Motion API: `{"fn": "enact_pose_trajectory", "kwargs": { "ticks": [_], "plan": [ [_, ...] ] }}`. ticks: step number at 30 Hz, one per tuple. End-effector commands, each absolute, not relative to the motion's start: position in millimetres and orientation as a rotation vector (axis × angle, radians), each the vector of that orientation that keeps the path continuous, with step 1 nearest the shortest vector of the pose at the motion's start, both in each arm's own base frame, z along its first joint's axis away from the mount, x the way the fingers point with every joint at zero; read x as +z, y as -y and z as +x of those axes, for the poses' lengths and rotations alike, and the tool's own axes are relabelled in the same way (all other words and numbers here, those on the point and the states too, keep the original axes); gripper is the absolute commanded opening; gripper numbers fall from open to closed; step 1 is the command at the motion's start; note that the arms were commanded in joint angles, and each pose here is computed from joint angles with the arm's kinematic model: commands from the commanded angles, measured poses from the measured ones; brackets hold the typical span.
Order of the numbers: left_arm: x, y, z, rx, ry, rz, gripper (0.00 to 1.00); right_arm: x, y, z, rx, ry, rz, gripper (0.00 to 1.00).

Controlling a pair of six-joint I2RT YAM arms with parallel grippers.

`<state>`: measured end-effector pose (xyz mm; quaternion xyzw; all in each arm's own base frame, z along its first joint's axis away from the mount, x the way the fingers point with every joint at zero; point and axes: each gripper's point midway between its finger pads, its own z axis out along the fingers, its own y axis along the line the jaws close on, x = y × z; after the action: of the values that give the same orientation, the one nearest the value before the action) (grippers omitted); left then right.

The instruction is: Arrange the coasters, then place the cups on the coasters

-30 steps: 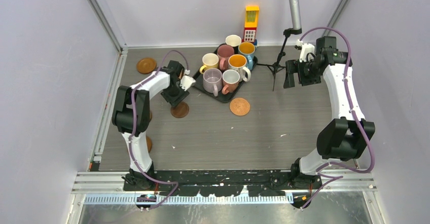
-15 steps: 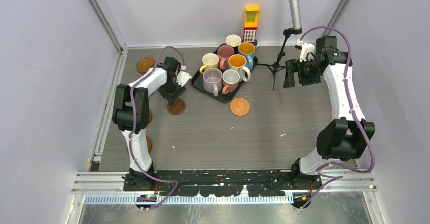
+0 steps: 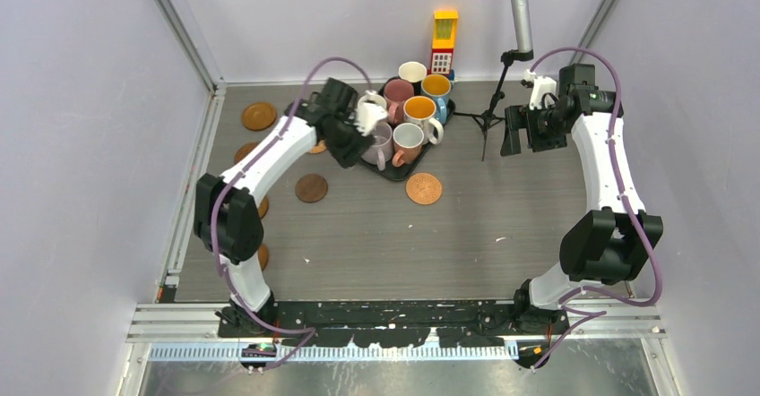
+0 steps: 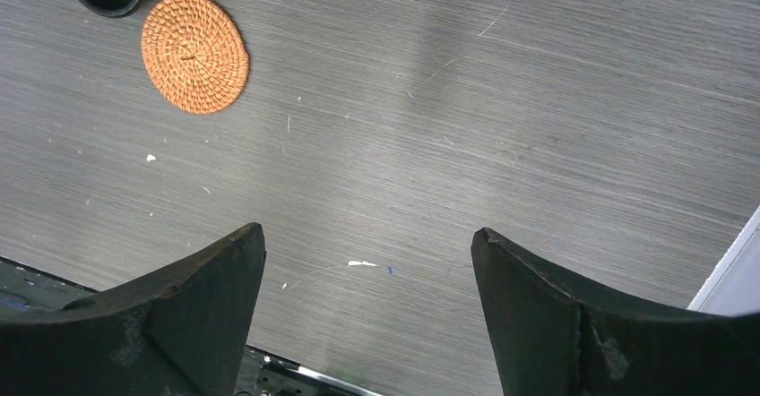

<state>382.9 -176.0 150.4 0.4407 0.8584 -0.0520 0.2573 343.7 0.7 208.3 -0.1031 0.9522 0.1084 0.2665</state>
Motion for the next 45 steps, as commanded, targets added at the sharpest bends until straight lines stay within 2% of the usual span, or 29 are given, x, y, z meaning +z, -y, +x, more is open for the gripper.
{"fn": "enact_pose_trajectory", "kwargs": {
  "ticks": [1,5,10,19,29,35,41,45],
  "plan": [
    [164,264,353,-0.323,-2.207,1.335,0.58,236,0,339,0.290,-2.505,-0.258,0.89],
    [155,338,340,-0.390,-2.147,1.437,0.56,235,3,335,0.291,-2.513,-0.238,0.89],
    [128,399,341,-0.386,-2.132,1.486,0.53,236,10,329,0.287,-2.518,-0.205,0.89],
    [77,434,364,-0.332,-2.205,1.460,0.45,236,17,320,0.267,-2.516,-0.205,0.89],
    [46,417,350,-0.336,-2.297,1.478,0.40,232,19,320,0.267,-2.525,-0.209,0.89],
    [27,391,321,-0.360,-2.384,1.526,0.37,233,20,322,0.272,-2.524,-0.202,0.89],
    [32,360,288,-0.378,-2.412,1.570,0.36,232,20,323,0.277,-2.525,-0.203,0.89],
    [21,316,267,-0.268,-2.420,1.663,0.37,230,17,325,0.298,-2.528,-0.200,0.89]
  ]
}}
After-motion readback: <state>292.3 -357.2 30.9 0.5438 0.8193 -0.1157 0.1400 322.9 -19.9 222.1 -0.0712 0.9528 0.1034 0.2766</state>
